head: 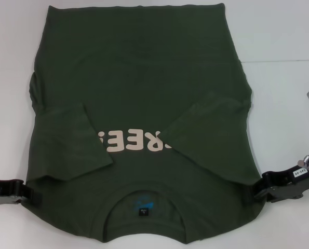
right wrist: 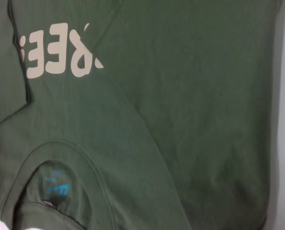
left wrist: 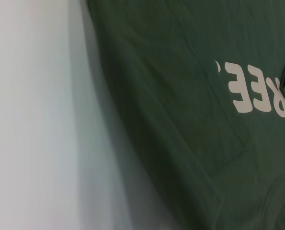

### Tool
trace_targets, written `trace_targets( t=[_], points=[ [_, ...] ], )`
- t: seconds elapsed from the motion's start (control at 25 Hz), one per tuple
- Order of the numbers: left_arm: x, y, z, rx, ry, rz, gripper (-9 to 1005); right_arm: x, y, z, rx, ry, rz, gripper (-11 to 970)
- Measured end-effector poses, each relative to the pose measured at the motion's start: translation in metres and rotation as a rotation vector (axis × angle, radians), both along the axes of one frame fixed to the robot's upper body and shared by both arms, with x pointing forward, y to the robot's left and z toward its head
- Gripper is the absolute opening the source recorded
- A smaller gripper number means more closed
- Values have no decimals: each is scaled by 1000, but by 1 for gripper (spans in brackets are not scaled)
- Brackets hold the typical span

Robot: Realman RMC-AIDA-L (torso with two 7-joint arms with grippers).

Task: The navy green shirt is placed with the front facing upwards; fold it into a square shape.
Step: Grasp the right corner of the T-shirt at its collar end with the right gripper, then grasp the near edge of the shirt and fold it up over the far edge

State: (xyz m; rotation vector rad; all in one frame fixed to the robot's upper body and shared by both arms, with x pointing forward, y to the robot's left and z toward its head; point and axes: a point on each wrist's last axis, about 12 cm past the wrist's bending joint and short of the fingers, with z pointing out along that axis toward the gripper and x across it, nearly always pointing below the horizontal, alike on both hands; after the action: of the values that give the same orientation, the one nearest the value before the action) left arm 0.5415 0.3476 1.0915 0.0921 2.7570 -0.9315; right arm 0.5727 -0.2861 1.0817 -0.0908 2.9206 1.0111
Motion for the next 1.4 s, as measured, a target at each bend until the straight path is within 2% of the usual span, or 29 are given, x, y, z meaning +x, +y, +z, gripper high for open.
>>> trace_targets(
  t=[0.28,0.48,0.96,1.4],
  points=[
    [0,0,0,0,-1,-1,95,-1,0,0,4,1,5,196],
    [0,0,0,-2,-6,-3,97,0,0,1,5,-11,17,22],
    [-6,5,1,-39,-10,-1,102,-6,-8,9,72,-74,114,22],
    [-36,13,6,-169,43,-75,107,-31,-38,17,132,-56,234,21]
  ],
)
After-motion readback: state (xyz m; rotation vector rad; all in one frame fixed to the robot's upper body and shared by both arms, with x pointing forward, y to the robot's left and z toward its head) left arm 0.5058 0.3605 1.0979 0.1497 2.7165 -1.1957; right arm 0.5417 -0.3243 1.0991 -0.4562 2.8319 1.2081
